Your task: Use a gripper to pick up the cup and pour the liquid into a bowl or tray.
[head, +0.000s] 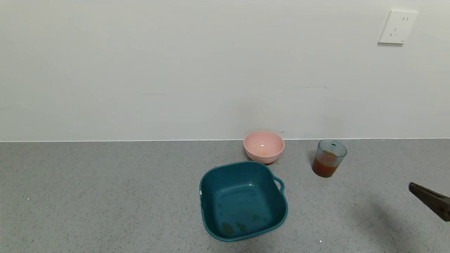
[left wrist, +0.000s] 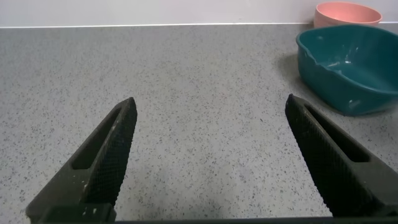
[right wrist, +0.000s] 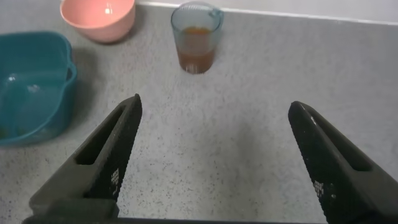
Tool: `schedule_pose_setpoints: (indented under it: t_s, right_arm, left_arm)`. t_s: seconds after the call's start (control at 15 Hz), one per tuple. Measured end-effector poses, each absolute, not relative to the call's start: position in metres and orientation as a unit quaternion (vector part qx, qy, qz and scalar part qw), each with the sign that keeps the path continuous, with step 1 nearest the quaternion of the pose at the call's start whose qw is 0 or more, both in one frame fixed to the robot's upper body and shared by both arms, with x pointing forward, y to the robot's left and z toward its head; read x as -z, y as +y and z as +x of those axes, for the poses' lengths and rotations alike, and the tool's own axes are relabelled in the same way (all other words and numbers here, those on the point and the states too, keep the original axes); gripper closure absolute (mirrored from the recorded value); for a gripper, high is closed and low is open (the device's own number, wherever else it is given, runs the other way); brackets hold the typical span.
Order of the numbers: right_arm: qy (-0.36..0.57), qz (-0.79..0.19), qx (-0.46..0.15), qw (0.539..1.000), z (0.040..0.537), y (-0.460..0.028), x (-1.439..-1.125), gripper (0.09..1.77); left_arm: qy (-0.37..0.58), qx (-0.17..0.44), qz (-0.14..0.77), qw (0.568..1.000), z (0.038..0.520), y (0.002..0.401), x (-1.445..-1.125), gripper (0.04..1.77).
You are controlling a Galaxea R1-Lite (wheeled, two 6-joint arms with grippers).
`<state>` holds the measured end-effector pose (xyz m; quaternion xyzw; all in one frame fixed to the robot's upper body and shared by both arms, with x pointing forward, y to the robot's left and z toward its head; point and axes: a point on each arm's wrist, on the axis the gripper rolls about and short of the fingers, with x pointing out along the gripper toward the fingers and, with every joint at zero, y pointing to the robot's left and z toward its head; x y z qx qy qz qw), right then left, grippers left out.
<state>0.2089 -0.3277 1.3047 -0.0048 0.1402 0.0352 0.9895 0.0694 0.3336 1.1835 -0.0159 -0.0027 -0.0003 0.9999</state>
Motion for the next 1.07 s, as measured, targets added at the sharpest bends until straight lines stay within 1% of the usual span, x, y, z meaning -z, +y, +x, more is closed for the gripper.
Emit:
schedule_pose_setpoints:
  t_s: [0.27,0.6,0.8,1.07]
  right_arm:
    - [0.207,-0.011,-0.047,0.977,0.264,-0.319,-1.277,0.15]
    - [0.258,-0.008,-0.051,0.965,0.306,-0.311,-1.235,0.15]
    - [0.259,-0.007,-0.053,0.965,0.327,-0.308,-1.213,0.15]
    - [0.232,-0.01,-0.041,0.972,0.351,-0.303,-1.188,0.15]
  left_arm:
    - [-0.003,0.0,-0.016,1.0,0.069,0.334,-1.183,0.09]
    - [-0.003,0.0,-0.016,1.0,0.069,0.334,-1.183,0.09]
    - [-0.003,0.0,-0.016,1.0,0.069,0.334,-1.183,0.09]
    - [-0.003,0.0,-0.016,1.0,0.069,0.334,-1.183,0.09]
